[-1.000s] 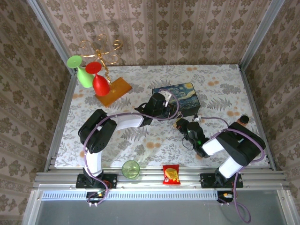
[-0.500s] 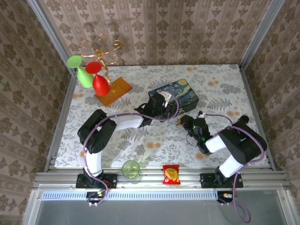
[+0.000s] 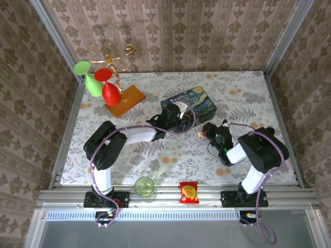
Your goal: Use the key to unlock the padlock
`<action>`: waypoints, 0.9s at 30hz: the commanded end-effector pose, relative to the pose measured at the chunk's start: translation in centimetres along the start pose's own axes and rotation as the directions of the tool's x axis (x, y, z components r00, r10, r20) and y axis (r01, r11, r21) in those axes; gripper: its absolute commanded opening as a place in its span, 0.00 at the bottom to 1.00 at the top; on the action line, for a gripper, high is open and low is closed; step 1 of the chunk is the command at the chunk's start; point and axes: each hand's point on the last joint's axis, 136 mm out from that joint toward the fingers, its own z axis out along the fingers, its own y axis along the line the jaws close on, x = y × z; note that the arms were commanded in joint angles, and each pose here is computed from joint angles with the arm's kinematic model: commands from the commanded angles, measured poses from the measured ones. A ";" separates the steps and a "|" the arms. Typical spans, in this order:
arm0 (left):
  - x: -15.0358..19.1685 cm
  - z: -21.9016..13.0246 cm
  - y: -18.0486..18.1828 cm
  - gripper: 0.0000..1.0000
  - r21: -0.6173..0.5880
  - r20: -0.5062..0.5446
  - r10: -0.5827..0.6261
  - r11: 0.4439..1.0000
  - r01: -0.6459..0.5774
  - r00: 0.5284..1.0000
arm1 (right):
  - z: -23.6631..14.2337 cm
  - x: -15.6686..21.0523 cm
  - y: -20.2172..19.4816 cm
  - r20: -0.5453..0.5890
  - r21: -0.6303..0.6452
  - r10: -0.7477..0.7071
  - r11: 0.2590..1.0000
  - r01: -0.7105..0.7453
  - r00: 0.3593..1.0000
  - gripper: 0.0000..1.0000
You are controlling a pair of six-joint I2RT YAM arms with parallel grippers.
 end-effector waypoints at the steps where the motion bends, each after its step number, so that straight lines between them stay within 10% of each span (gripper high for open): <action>1: 12.0 -1.1 3.7 0.24 -0.113 -0.393 -0.020 0.993 -0.026 0.919 | -0.8 0.2 -0.9 -0.149 0.120 -0.246 0.957 0.264 0.958 0.04; 10: 9.7 -1.4 2.8 0.33 -0.087 -0.357 -0.024 0.996 -0.007 0.934 | -2.0 3.8 -3.1 -0.548 0.048 -0.372 0.880 0.472 0.749 0.36; 27: 5.7 -4.7 3.1 0.59 -0.114 -0.399 0.134 0.974 -0.194 0.907 | -0.7 7.0 -1.7 -0.562 -0.077 -0.555 0.774 0.628 0.614 0.46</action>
